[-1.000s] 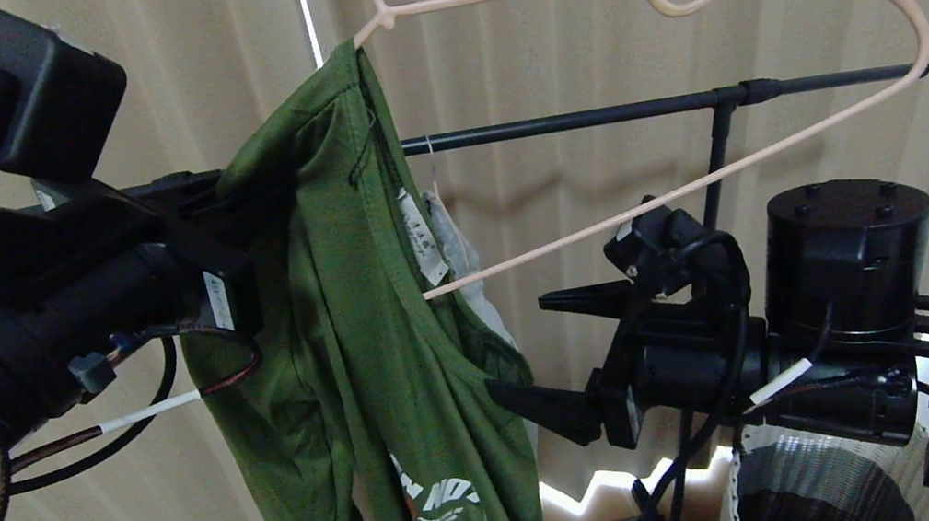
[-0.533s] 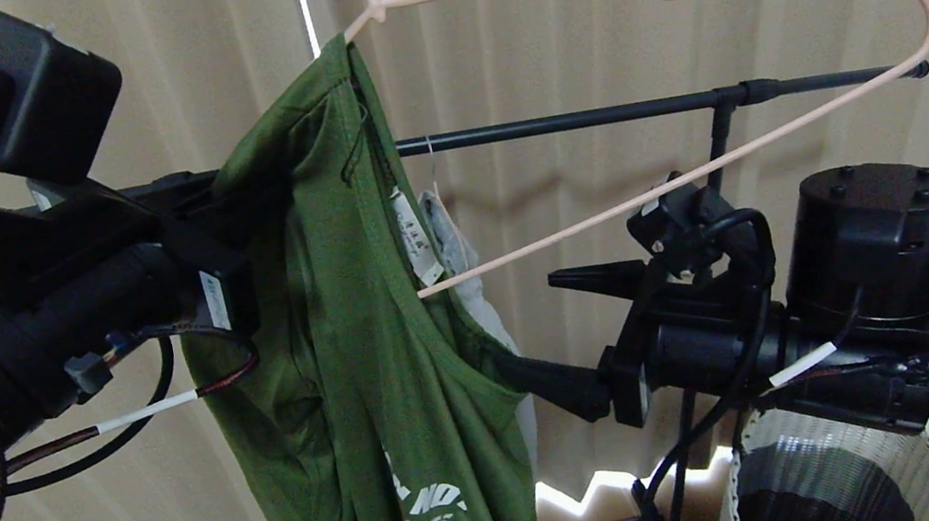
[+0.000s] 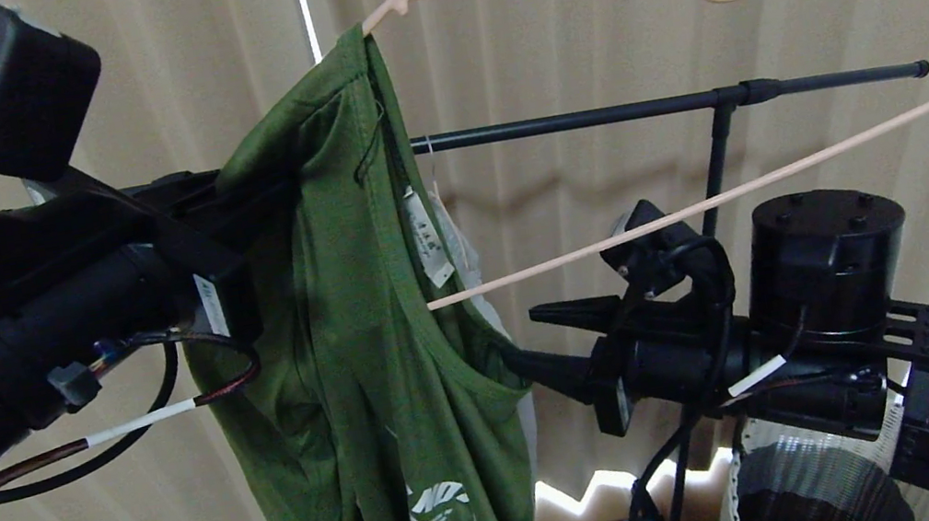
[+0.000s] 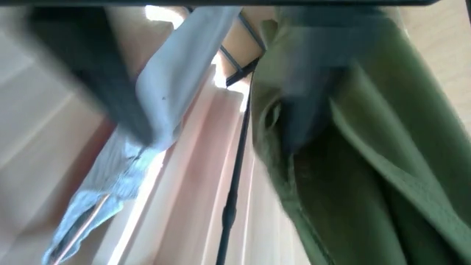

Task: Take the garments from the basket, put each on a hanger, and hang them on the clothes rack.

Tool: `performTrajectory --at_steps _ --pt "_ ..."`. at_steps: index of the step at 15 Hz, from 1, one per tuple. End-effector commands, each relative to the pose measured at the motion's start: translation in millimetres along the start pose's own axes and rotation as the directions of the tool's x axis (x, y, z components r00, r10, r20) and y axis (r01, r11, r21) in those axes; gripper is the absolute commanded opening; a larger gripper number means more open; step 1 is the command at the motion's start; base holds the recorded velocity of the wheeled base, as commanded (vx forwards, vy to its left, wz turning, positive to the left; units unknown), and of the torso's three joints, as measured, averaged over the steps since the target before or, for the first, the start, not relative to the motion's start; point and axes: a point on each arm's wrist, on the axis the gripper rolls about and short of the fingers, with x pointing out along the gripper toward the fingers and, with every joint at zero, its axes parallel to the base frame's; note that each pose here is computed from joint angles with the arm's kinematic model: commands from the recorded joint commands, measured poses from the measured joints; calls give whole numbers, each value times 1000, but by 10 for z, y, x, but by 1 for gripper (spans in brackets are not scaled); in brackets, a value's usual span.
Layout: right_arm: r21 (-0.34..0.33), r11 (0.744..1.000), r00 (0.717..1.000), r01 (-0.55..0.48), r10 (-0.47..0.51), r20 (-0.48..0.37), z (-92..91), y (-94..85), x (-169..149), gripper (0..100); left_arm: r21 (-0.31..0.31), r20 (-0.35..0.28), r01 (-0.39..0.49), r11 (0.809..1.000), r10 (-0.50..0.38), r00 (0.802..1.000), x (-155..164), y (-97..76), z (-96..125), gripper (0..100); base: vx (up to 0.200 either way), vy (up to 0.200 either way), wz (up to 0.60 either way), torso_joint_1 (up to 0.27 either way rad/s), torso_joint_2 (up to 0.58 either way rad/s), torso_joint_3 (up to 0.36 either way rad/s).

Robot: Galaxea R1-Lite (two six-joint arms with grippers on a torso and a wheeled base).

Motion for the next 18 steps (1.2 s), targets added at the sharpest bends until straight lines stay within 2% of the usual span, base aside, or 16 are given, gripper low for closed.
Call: performTrajectory --at_steps 1,5,7,8,10,11,12,16,18 --pt "3 1000 1000 -1 1 -18 -53 -3 26 0 -2 14 1 1000 -1 1000 -29 13 26 0 0 0 0 0 0 0" --pt "6 1000 1000 7 -7 -18 -50 -17 -4 0 -3 11 -3 1000 3 1000 -24 20 19 0 0 0 0 0 0 0" --pt "9 999 999 46 -46 -14 -39 -93 -142 0 6 -16 -41 999 41 999 3 92 -35 0 0 0 0 0 0 0" --pt "15 995 995 95 -95 -3 -18 -193 -327 0 32 -60 -115 993 117 991 16 255 -133 0 0 0 0 0 0 0" --pt "19 989 989 145 -145 13 12 -294 -468 0 80 -125 -147 986 156 980 29 330 -308 0 0 0 0 0 0 0" --pt "22 983 982 185 -185 31 60 -380 -568 0 148 -186 -146 978 173 967 -13 357 -481 0 0 0 0 0 0 0" --pt "24 978 978 206 -207 41 88 -423 -621 0 185 -216 -138 973 178 960 -48 351 -576 0 0 0 0 0 0 0" --pt "26 970 968 242 -243 59 133 -499 -699 0 295 -260 -132 946 213 942 -119 354 -827 0 0 0 0 0 0 0" --pt "25 969 967 245 -246 62 142 -510 -697 0 320 -268 -148 936 239 933 -150 392 -883 0 0 0 0 0 0 0"
